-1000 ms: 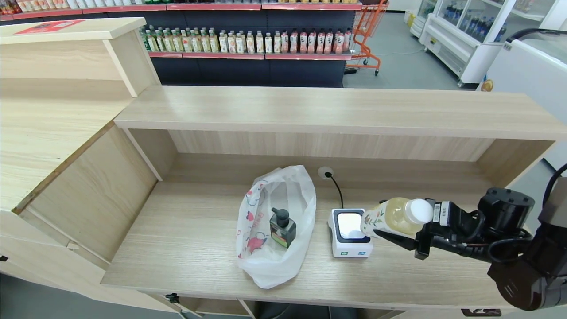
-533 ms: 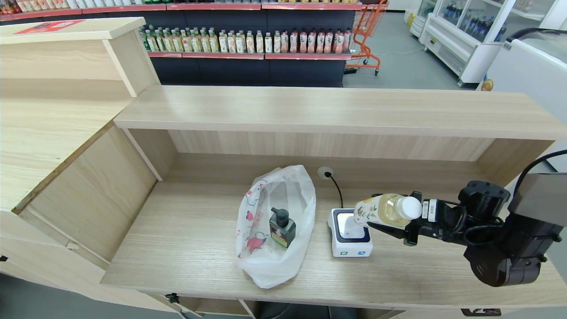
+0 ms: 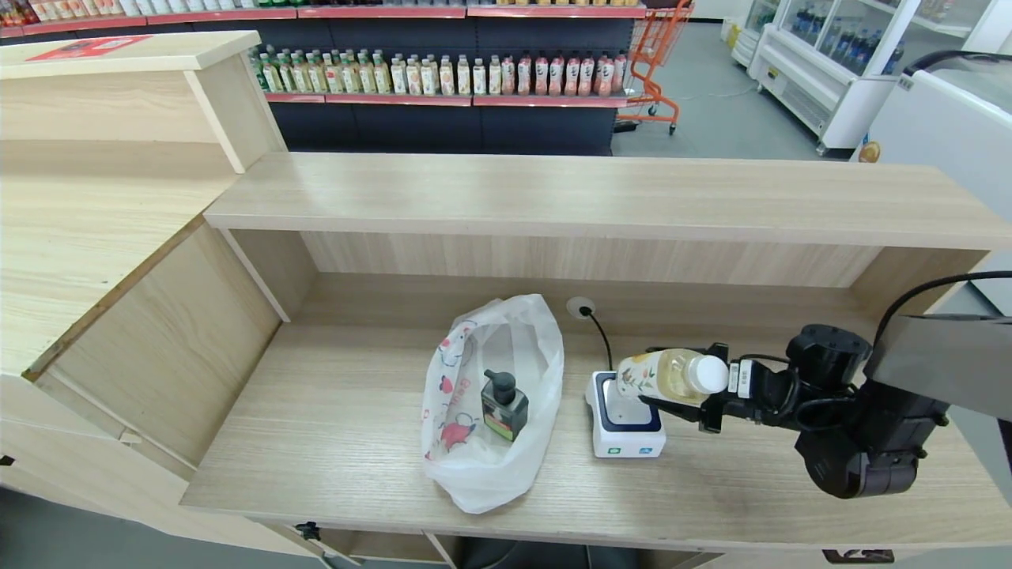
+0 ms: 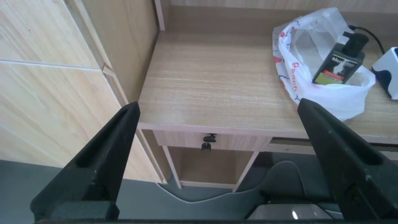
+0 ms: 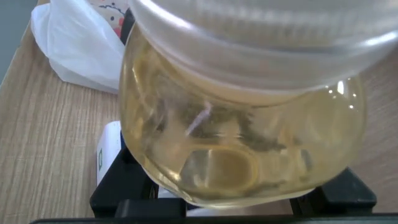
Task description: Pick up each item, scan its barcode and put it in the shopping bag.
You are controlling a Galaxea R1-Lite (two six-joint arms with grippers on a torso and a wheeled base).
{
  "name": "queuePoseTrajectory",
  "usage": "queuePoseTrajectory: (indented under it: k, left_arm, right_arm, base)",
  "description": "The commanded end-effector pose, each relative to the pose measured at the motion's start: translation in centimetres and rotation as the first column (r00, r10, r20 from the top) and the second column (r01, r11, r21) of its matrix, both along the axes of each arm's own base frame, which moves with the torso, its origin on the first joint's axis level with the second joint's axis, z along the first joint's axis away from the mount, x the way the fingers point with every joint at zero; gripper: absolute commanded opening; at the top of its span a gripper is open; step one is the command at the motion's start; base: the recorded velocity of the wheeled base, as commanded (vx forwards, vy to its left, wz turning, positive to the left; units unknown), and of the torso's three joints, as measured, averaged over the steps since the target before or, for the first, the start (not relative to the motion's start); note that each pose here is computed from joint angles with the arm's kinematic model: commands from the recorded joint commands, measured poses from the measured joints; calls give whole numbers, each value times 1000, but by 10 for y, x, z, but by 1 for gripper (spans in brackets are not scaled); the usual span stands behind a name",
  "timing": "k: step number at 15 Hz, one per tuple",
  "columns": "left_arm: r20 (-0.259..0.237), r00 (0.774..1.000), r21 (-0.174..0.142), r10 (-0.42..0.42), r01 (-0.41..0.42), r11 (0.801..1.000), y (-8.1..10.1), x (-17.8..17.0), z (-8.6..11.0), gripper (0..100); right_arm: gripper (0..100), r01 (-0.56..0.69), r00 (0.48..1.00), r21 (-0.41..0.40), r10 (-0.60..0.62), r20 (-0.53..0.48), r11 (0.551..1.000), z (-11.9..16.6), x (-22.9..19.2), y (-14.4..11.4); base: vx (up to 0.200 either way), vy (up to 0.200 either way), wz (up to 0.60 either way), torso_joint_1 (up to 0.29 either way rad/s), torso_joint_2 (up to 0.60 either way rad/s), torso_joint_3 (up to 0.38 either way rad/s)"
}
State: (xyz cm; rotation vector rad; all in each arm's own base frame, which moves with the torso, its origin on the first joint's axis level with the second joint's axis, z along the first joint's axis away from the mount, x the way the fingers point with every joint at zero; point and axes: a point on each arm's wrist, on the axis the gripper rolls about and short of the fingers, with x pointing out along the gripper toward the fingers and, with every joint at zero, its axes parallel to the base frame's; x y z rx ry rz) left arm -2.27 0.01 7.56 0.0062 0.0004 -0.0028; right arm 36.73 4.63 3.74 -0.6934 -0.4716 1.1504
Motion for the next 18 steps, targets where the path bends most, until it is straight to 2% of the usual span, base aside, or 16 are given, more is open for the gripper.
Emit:
queuePoseTrajectory:
  k: [1,6,9,11,14,16,18]
  left_arm:
    - [0,1000,0,0,0,1000,0,0,0,100]
    - [0,1000,0,1,-1,1000,0,0,0,100]
    - [0,1000,0,0,0,1000,0,0,0,100]
    - [0,1000,1,0,0,1000,0,0,0,100]
    - [0,1000,0,0,0,1000,0,0,0,100]
    - [0,1000,0,1,-1,1000,0,0,0,100]
    - [0,1000,0,0,0,1000,0,0,0,100]
  right_arm:
    - [0,-22,1000,0,22,-4,1000,-8,6,9]
    - [0,-33,999,0,33,6,999,-7,8,14]
    - [0,-21,1000,15,21,3,1000,5,6,9]
    - [0,-1,1000,50,1,-11,999,31,4,2]
    - [0,27,999,138,-21,-50,990,93,-14,-13]
    - [0,102,984,244,-63,-165,964,133,-37,-22]
    - [0,215,944,346,-104,-313,913,148,-59,-22]
  base:
    - [0,0,0,0,0,0]
    - [0,0,0,0,0,0]
    - [0,0,0,0,0,0]
    - [0,0,0,0,0,0]
    - [0,0,0,0,0,0]
    - [0,0,0,0,0,0]
    - [0,0,0,0,0,0]
